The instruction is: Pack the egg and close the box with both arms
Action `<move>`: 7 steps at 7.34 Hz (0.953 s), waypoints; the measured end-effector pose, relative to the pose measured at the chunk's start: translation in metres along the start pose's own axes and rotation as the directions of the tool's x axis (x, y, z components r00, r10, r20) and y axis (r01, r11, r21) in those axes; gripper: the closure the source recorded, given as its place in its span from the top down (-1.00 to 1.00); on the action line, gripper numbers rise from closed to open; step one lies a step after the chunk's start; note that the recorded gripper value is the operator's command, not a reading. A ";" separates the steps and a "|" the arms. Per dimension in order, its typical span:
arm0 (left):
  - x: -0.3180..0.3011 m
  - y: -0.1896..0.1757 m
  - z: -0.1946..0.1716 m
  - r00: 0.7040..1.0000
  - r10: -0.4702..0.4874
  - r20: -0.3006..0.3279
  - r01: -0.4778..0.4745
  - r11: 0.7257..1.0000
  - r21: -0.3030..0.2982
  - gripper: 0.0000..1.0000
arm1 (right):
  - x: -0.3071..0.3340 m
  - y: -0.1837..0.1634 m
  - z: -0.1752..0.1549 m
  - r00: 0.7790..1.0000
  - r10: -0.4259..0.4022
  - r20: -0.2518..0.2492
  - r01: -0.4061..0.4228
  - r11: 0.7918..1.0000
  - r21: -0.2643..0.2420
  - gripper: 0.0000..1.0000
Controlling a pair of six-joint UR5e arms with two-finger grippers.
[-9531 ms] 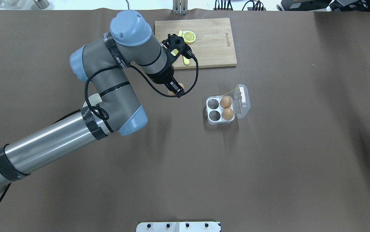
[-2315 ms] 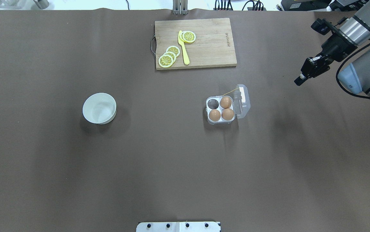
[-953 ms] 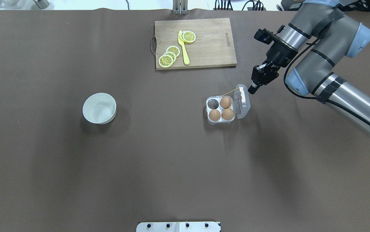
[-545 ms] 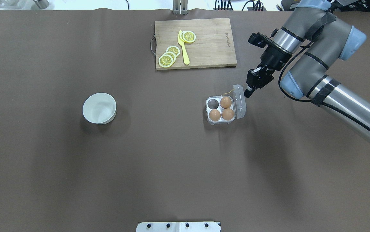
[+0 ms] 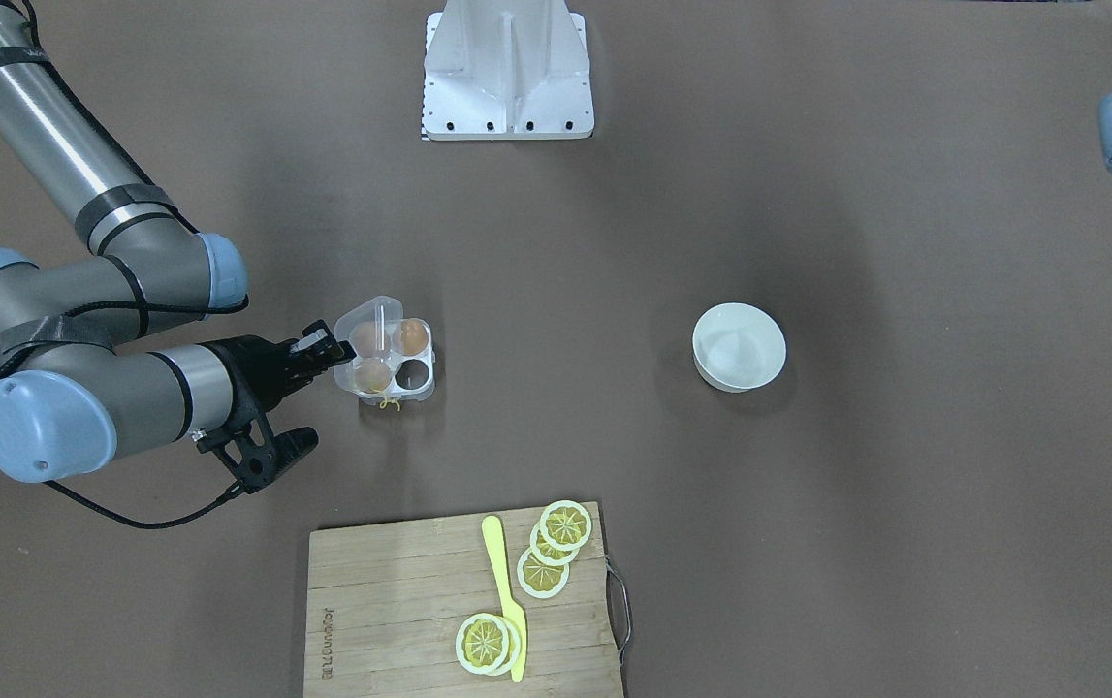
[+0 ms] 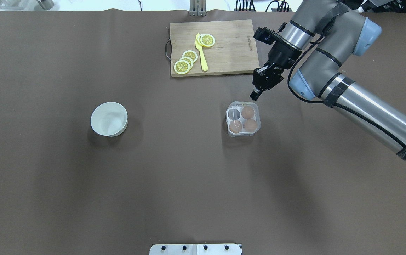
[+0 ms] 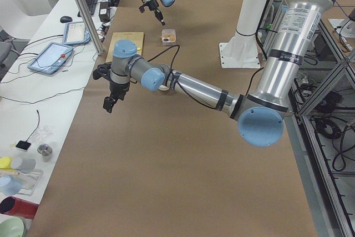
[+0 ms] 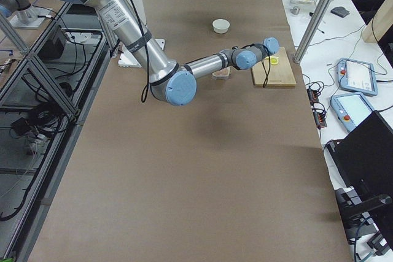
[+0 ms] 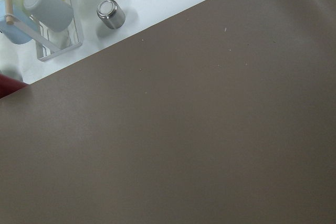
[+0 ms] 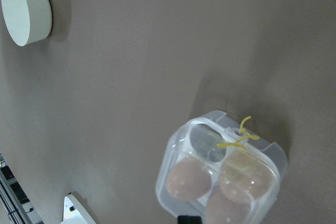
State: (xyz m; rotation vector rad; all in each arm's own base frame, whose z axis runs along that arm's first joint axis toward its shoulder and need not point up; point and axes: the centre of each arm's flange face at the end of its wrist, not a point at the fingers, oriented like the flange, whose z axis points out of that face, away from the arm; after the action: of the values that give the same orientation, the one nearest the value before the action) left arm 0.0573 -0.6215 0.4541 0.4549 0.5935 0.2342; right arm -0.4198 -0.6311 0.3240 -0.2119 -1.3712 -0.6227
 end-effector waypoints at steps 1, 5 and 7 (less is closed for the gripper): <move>0.000 0.000 0.000 1.000 0.000 0.000 0.000 1.000 0.000 0.93 | -0.009 -0.005 -0.001 1.000 -0.007 0.001 0.007 1.000 0.002 -0.72; -0.001 0.001 0.002 1.000 -0.003 0.001 0.003 1.000 -0.005 0.93 | 0.012 -0.004 -0.079 0.996 0.048 -0.079 -0.038 0.992 0.121 -0.06; -0.005 0.004 0.007 1.000 -0.007 0.002 0.007 1.000 -0.015 0.93 | 0.060 0.017 -0.131 0.980 0.120 -0.161 -0.085 0.974 0.209 0.43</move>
State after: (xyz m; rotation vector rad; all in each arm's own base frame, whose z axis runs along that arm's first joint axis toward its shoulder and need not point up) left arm 0.0569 -0.6222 0.4635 0.4388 0.5909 0.2311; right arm -0.2958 -0.6987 0.3580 -0.0632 -1.2370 -0.4028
